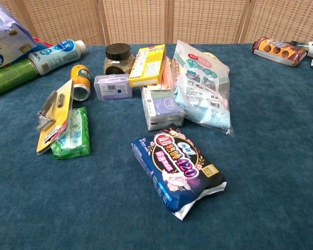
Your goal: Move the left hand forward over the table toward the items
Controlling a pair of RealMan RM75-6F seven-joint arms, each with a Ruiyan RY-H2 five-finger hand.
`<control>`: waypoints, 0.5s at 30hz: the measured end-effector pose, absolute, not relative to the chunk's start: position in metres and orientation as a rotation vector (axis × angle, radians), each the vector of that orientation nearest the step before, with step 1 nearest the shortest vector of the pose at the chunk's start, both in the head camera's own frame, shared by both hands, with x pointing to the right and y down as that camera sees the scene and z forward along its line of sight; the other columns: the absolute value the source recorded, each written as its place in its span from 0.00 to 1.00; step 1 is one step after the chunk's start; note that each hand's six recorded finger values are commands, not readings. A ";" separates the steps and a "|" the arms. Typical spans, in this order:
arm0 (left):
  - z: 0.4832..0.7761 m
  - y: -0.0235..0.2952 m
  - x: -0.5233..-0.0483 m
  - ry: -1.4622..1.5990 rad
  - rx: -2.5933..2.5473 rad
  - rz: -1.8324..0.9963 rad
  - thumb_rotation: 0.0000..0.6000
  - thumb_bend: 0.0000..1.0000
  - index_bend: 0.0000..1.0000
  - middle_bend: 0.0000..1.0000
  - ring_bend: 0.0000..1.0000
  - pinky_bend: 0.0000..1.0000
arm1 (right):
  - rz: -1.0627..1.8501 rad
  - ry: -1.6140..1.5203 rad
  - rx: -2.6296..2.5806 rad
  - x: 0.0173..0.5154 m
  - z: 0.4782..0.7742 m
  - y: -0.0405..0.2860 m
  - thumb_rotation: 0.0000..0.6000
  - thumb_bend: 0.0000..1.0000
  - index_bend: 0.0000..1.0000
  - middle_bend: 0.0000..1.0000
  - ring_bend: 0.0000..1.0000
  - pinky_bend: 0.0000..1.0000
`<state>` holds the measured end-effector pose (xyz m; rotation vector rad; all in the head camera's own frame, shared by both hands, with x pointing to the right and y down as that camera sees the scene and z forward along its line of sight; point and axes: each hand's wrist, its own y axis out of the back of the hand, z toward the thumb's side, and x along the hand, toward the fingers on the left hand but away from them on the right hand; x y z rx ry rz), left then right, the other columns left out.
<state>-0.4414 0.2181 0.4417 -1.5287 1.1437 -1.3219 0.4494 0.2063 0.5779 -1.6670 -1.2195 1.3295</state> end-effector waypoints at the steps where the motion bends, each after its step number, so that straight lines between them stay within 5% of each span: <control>1: 0.442 0.218 -0.441 1.143 -1.530 -1.321 1.00 0.00 0.10 0.00 0.00 0.00 | 1.330 -1.220 -1.667 0.449 0.578 0.206 1.00 0.00 0.00 0.00 0.00 0.00; 15: 0.479 0.190 -0.403 0.880 -1.718 -1.034 1.00 0.00 0.00 0.00 0.00 0.00 | 1.301 -1.251 -1.658 0.446 0.571 0.199 1.00 0.00 0.00 0.00 0.00 0.00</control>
